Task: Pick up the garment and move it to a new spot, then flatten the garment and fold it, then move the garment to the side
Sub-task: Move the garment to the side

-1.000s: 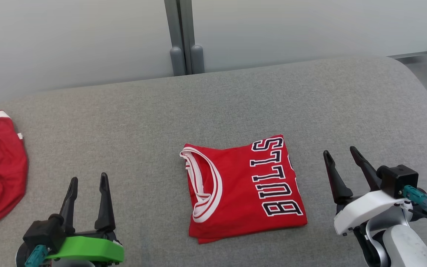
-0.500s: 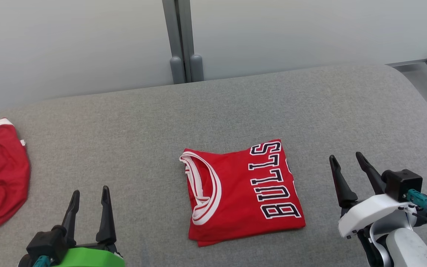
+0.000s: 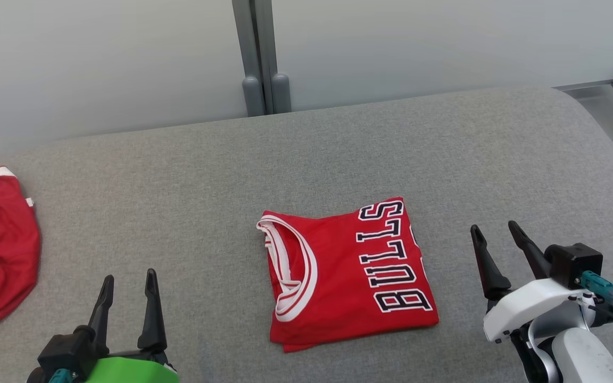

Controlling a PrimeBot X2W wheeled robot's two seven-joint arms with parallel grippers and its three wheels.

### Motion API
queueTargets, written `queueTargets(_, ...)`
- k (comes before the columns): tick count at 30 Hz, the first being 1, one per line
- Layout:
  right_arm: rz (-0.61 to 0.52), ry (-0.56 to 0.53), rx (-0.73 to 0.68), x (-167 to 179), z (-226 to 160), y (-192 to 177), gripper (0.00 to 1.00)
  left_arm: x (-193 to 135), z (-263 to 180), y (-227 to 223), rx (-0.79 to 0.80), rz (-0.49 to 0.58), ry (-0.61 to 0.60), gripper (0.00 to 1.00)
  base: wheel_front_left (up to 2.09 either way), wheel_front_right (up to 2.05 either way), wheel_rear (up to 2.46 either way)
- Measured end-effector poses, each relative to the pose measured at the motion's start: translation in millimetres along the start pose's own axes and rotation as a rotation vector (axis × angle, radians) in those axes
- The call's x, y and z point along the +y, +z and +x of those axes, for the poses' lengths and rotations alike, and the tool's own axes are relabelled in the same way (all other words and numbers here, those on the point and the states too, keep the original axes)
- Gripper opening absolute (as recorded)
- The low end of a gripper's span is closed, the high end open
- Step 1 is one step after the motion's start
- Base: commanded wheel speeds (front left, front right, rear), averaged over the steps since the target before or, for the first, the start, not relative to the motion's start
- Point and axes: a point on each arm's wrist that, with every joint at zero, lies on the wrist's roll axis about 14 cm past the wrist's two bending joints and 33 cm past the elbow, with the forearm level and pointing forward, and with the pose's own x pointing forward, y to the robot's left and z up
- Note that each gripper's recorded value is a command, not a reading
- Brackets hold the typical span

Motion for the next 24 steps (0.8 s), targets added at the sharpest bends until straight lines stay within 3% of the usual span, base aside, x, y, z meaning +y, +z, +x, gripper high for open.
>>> queueTargets(7,0.004,0.051,0.110,13.9,7.6,-14.9,1.00,2.9,-0.8,1.1,-0.003,0.001,0.009,1.00,0.00,0.00,0.00)
queueTargets(12,0.002,0.106,0.296,30.6,15.0,-45.9,1.00,4.4,0.0,0.6,-0.002,-0.001,0.012,1.00,0.00,0.00,0.00)
queueTargets(24,-0.011,0.143,0.553,43.8,42.5,-106.7,1.00,15.5,14.3,-8.0,0.019,-0.006,0.041,1.00,0.00,0.00,0.00)
